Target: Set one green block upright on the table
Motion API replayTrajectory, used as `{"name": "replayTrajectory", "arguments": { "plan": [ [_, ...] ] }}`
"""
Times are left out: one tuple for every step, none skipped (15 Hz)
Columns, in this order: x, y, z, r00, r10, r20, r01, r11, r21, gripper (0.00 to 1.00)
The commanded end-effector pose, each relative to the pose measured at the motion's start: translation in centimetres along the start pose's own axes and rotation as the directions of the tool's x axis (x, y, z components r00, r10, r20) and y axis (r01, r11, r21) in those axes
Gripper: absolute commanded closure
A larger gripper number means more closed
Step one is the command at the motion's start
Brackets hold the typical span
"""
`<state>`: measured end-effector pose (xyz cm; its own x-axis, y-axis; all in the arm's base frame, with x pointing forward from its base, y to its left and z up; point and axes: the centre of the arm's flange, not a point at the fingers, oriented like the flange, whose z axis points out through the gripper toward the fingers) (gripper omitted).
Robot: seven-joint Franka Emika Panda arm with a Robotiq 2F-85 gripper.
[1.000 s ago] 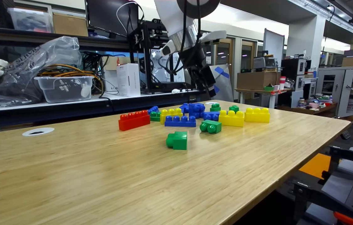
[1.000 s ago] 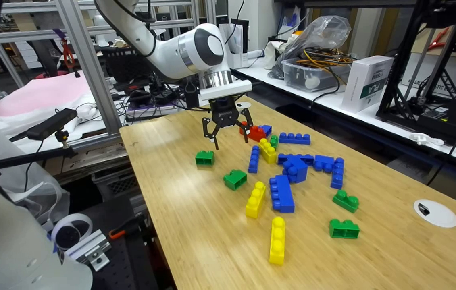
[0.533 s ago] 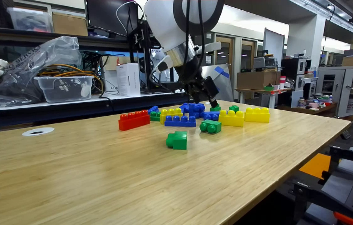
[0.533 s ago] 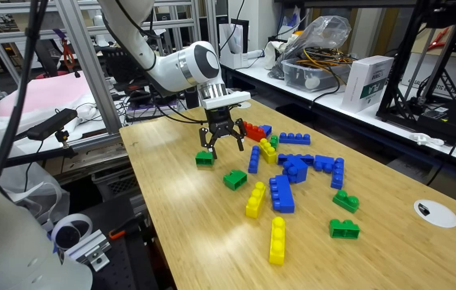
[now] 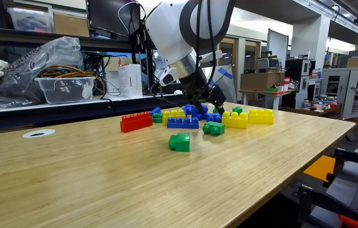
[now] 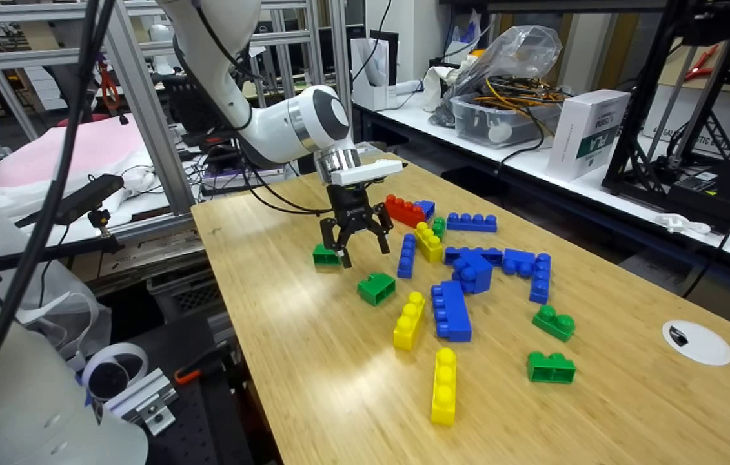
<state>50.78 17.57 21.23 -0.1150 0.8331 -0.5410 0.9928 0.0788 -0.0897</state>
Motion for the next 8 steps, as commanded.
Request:
{"name": "replayTrajectory", "arguments": {
  "plan": [
    [0.2, -0.5, 1.0, 0.998, -0.067, 0.004, 0.067, 0.997, -0.027, 0.00],
    [0.4, -0.7, 1.2, 0.997, -0.075, 0.008, 0.075, 0.997, -0.026, 0.00],
    [0.3, -0.9, 1.4, 0.996, -0.088, 0.015, 0.088, 0.996, -0.031, 0.00],
    [0.5, -1.0, 1.7, 0.995, -0.098, 0.023, 0.099, 0.995, -0.035, 0.00],
    [0.5, -1.3, 1.9, 0.993, -0.112, 0.031, 0.113, 0.993, -0.045, 0.00],
    [0.7, -1.5, 2.1, 0.992, -0.123, 0.040, 0.125, 0.990, -0.058, 0.00],
    [0.8, -1.7, 2.2, 0.989, -0.138, 0.050, 0.142, 0.987, -0.075, 0.00],
    [1.0, -1.8, 2.4, 0.987, -0.150, 0.059, 0.155, 0.984, -0.090, 0.00]
  ]
}}
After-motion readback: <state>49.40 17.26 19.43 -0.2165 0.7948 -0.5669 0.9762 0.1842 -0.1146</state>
